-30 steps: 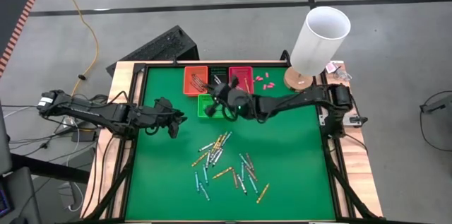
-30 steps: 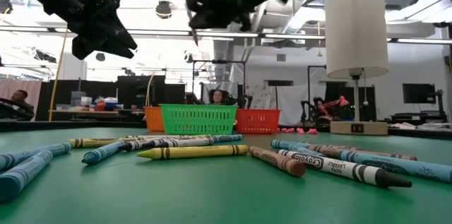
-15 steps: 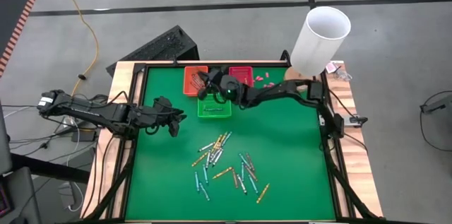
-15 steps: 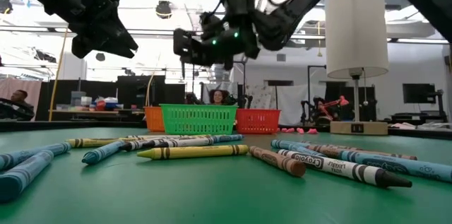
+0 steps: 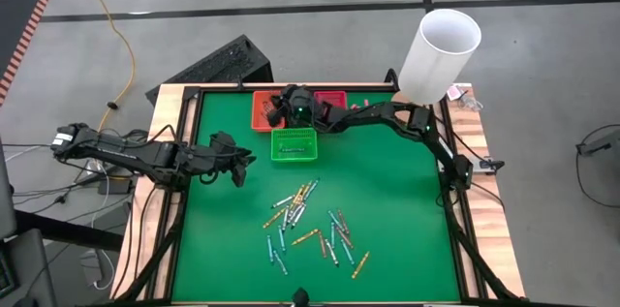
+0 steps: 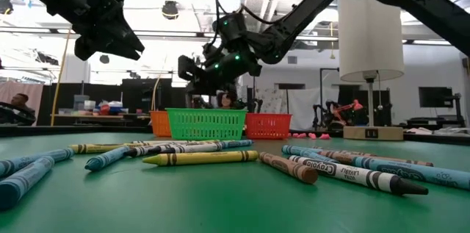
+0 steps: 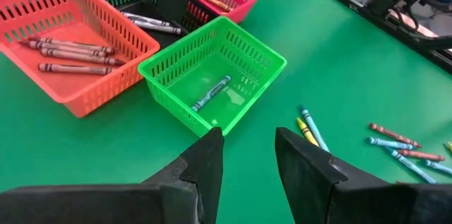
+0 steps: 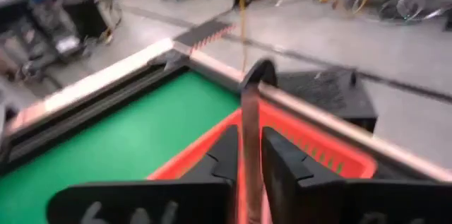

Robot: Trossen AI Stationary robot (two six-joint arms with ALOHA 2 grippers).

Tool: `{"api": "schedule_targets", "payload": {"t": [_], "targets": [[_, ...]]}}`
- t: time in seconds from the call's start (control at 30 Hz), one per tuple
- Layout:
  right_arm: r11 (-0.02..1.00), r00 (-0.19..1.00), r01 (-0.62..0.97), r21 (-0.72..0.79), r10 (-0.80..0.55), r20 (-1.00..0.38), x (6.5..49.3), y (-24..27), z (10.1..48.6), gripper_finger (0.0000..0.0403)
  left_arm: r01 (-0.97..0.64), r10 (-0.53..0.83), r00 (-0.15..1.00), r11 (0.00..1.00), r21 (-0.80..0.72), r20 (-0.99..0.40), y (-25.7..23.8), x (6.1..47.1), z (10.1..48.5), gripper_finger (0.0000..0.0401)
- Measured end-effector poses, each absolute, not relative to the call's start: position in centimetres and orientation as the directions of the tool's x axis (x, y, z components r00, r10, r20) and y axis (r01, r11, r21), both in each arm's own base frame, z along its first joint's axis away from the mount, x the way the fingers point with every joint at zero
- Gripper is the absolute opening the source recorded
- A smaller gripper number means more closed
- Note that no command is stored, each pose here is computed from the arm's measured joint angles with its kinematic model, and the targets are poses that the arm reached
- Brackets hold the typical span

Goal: Sort crayons
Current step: Put a red crayon in the orange basket

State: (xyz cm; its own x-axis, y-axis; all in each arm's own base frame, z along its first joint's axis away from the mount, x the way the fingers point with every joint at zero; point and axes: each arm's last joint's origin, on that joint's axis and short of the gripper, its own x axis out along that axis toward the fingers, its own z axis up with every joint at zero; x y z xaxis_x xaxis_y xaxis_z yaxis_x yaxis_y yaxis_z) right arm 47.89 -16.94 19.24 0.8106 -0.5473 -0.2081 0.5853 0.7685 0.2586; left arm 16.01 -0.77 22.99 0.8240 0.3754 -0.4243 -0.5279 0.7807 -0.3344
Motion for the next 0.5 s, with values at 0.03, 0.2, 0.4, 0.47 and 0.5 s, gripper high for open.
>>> {"api": "schedule_targets", "payload": {"t": [0.03,0.2,0.4,0.47,0.5], "targets": [[0.778,0.818,0.574,0.257,-0.529,-0.225,47.9,-16.9,19.1,0.007,-0.529,0.377,0.823,0.78,-0.333,-0.425,-0.8,16.0,23.0,0.0119],[0.832,0.857,0.501,0.238,-0.438,-0.272,47.6,-16.4,20.2,0.0086,-0.531,0.38,0.822,0.779,-0.333,-0.423,-0.8,16.0,23.0,0.0119],[0.873,0.849,0.377,0.309,-0.193,-0.491,44.5,-14.0,25.0,0.0086,-0.539,0.381,0.812,0.78,-0.317,-0.442,-0.7,15.9,22.8,0.0119],[0.852,0.788,0.379,0.361,-0.092,-0.608,43.0,-12.2,25.8,0.0086,-0.539,0.381,0.813,0.78,-0.318,-0.441,-0.7,15.9,22.8,0.0119],[0.842,0.747,0.385,0.378,-0.044,-0.663,42.2,-11.1,26.1,0.0086,-0.538,0.381,0.814,0.78,-0.32,-0.439,-0.7,15.9,22.8,0.0119]]}}
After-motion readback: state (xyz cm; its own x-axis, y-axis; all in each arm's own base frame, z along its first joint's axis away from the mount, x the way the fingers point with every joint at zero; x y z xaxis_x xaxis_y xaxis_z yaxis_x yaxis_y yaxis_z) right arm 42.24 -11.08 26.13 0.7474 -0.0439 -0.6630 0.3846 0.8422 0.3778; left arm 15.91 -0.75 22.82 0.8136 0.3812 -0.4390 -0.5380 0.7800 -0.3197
